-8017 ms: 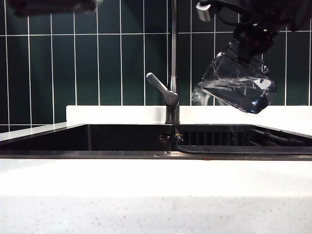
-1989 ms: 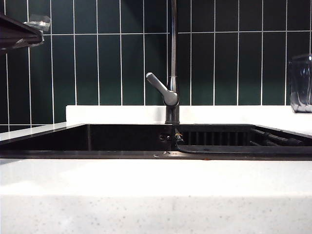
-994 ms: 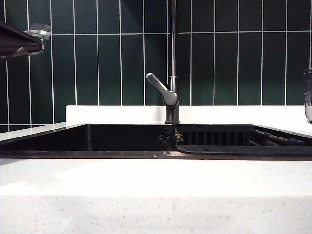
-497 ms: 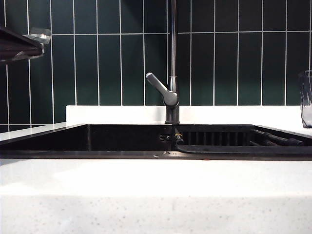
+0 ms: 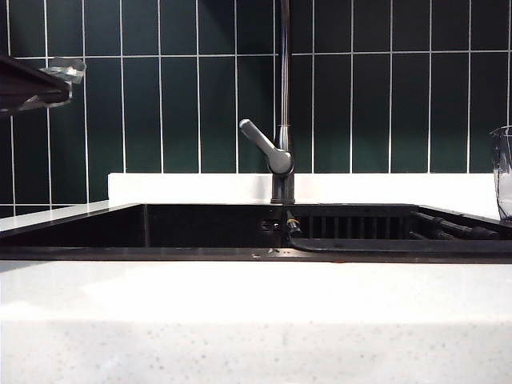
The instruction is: Pick up the mug next to the sink, go to the faucet to get some water, pour the water into the sink, and finally put the mug back to its place.
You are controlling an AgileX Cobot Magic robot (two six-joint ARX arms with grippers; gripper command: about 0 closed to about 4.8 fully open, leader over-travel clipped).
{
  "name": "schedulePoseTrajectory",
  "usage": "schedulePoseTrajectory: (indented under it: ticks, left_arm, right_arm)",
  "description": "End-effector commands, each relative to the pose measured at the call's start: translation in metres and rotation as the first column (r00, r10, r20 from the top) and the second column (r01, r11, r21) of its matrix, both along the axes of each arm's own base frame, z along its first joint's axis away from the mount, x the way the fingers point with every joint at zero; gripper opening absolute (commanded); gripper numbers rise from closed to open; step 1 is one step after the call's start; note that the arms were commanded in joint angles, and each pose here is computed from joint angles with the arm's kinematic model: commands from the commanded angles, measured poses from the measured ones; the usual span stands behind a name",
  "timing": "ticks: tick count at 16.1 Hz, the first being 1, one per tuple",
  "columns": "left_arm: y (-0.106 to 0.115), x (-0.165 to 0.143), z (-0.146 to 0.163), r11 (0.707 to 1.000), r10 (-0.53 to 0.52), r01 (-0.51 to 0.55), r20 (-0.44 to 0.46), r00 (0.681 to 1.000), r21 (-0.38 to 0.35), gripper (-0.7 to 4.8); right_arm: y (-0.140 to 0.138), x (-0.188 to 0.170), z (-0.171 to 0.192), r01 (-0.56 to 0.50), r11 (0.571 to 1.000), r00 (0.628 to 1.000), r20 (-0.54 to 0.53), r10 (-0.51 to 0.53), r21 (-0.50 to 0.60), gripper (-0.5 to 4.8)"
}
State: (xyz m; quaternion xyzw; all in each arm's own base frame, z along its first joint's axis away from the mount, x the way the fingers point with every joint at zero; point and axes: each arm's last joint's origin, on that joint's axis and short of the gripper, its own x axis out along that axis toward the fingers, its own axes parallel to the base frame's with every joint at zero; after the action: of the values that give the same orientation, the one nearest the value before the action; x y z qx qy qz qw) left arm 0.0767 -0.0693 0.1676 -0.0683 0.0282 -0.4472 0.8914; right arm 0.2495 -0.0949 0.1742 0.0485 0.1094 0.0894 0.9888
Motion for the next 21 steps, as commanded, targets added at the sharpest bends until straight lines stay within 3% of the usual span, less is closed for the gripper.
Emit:
schedulePoseTrajectory:
  ticks: [1, 5, 12, 14, 21]
  left_arm:
    - [-0.0001, -0.0002, 0.0017, 1.000, -0.006, 0.006, 0.017, 1.000, -0.002, -0.05]
    - [-0.0001, -0.0002, 0.0011, 1.000, -0.006, 0.006, 0.015, 1.000, 0.004, -0.05]
    - [-0.0001, -0.0002, -0.0003, 1.000, -0.005, 0.005, 0.012, 1.000, 0.019, -0.05]
    - [-0.0002, -0.0002, -0.0003, 1.000, -0.006, 0.005, 0.014, 1.000, 0.022, -0.05]
    - [-0.0001, -0.0002, -0.0018, 0.999, -0.006, 0.006, 0.012, 1.000, 0.038, -0.05]
  right_arm:
    - [-0.0006, 0.0003, 0.0025, 0.002, 1.000, 1.000, 0.017, -0.001, -0.013, -0.05]
    - [-0.0018, 0.0000, 0.0004, 0.049, 0.999, 0.999, -0.006, -0.049, -0.017, 0.02]
    - [-0.0016, -0.0006, -0.0015, 0.043, 0.999, 0.999, -0.021, -0.044, -0.028, 0.26]
    - [-0.0014, -0.0005, -0.0015, 0.040, 0.999, 0.999, -0.021, -0.041, -0.027, 0.58]
    - [-0.0009, -0.0014, -0.0035, 0.036, 0.999, 0.999, -0.035, -0.037, -0.022, 0.68]
